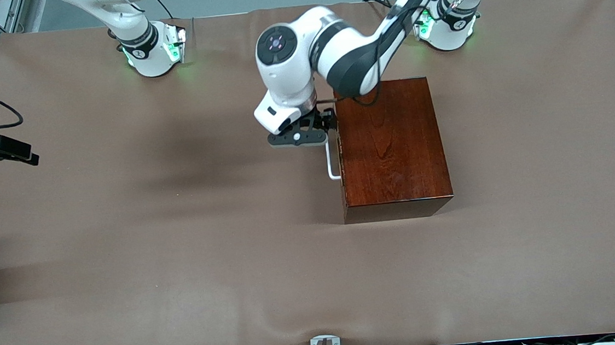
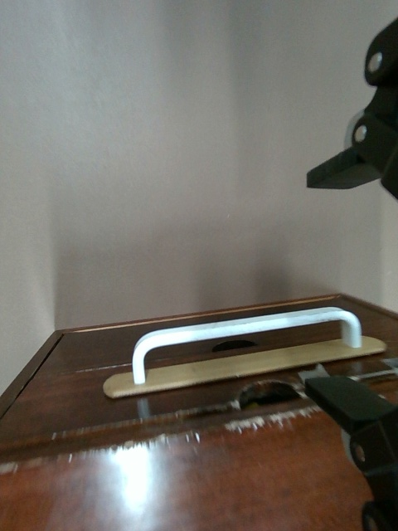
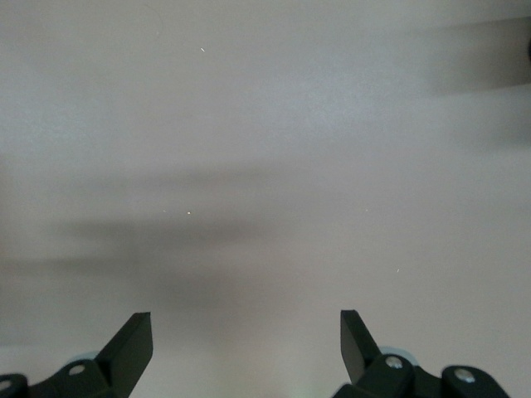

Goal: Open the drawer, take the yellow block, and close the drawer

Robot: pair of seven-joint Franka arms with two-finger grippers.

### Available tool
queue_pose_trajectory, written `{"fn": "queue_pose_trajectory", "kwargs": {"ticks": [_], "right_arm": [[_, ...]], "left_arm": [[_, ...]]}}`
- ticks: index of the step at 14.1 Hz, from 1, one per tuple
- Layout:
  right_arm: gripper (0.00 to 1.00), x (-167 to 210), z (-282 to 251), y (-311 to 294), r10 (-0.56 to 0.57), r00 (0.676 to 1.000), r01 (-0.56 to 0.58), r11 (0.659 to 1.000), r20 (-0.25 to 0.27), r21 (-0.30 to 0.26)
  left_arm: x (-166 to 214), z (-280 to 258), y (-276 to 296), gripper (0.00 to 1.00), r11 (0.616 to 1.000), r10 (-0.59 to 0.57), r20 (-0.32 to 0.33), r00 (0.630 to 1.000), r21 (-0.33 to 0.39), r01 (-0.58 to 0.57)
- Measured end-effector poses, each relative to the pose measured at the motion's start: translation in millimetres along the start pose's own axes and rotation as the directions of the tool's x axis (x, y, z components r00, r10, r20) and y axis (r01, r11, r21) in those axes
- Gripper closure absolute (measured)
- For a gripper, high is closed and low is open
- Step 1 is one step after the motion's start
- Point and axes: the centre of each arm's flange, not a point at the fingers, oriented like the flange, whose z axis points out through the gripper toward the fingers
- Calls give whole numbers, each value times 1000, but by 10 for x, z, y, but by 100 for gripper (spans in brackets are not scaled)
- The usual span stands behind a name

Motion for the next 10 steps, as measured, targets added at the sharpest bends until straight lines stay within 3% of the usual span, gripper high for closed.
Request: {"fn": "queue_pose_trajectory", "kwargs": {"ticks": [5, 10], "right_arm": [[0, -3, 4, -4, -1, 1000, 1, 1000, 4, 0], [0, -4, 5, -4, -1, 1000, 1, 1000, 4, 0]], "left_arm": [[-105, 478, 221, 0, 993, 67, -10, 998, 100, -65], [-104, 676, 235, 0, 987, 80, -2, 997, 142, -79]]}}
